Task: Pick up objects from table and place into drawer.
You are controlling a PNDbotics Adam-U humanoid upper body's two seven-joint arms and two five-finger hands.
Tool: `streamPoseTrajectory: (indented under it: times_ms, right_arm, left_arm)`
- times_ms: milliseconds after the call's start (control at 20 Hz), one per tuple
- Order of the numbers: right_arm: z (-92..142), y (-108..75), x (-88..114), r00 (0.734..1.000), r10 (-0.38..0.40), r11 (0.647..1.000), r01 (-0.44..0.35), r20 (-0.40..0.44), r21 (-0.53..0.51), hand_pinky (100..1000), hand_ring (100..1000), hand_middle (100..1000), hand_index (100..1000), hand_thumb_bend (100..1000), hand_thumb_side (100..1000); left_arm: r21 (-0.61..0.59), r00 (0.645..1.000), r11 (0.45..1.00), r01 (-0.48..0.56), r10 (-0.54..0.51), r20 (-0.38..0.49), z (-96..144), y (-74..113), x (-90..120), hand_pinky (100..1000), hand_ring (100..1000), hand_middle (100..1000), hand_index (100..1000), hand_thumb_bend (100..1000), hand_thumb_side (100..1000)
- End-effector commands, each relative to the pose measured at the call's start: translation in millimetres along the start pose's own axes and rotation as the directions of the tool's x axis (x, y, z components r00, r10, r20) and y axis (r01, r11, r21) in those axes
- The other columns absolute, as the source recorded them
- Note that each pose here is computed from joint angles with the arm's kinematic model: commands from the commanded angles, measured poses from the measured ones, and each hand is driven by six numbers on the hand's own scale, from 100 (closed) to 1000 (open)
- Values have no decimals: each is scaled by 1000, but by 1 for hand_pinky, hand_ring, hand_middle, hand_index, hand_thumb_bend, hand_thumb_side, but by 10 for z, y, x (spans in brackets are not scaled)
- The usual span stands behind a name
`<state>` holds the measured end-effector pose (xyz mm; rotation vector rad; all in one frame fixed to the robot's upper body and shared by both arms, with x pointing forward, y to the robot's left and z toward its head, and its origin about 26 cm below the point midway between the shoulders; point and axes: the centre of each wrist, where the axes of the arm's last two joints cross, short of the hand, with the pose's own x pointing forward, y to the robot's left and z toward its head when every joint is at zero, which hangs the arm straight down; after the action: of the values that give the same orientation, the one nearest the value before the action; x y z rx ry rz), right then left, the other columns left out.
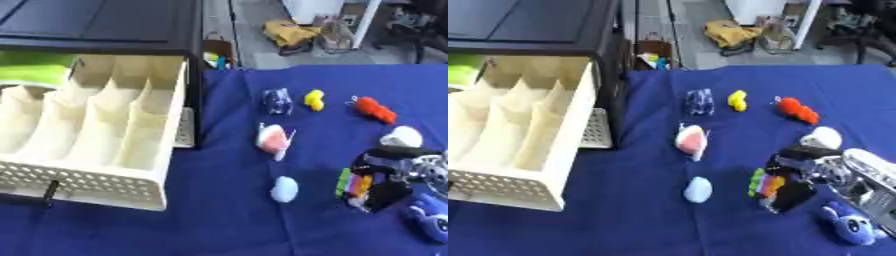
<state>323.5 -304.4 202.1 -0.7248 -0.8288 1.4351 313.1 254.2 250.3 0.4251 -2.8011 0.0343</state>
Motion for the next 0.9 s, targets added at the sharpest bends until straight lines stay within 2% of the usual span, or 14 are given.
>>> streamPoseTrajectory:
  times_ms: [50,400,450,500,700,900]
  right_arm:
    - [128,-144,-7,993,-64,997,69,-99,46,534,719,425,527,122,456]
    - [391,-344,121,998,-33,997,28,-62,-76,526,702,404,511,115,481]
    - [450,-383,153,998,-24,995,19,-54,-99,524,700,402,509,100,535]
    - [511,-422,186,999,-14,992,9,-46,-122,524,700,401,509,103,488]
    - [712,-563,293,999,28,979,-32,-24,-202,523,696,393,505,100,508]
    - [806,-686,346,998,69,965,-67,-1,-255,524,696,390,503,100,527]
  left_arm:
    - [-7,999,1000,3,-3,33,-74,7,47,345,498,545,740,132,1000]
    - [-8,999,1000,6,-5,32,-72,14,45,344,498,545,741,131,1000]
    - [-8,999,1000,6,-6,32,-71,15,45,344,498,545,741,129,1000]
    - [-8,999,1000,7,-6,32,-71,16,44,344,498,545,741,132,1000]
    - [-10,999,1000,9,-8,31,-69,21,43,345,498,544,741,133,1000]
    - [-13,1000,1000,10,-9,30,-67,23,43,346,498,544,741,133,1000]
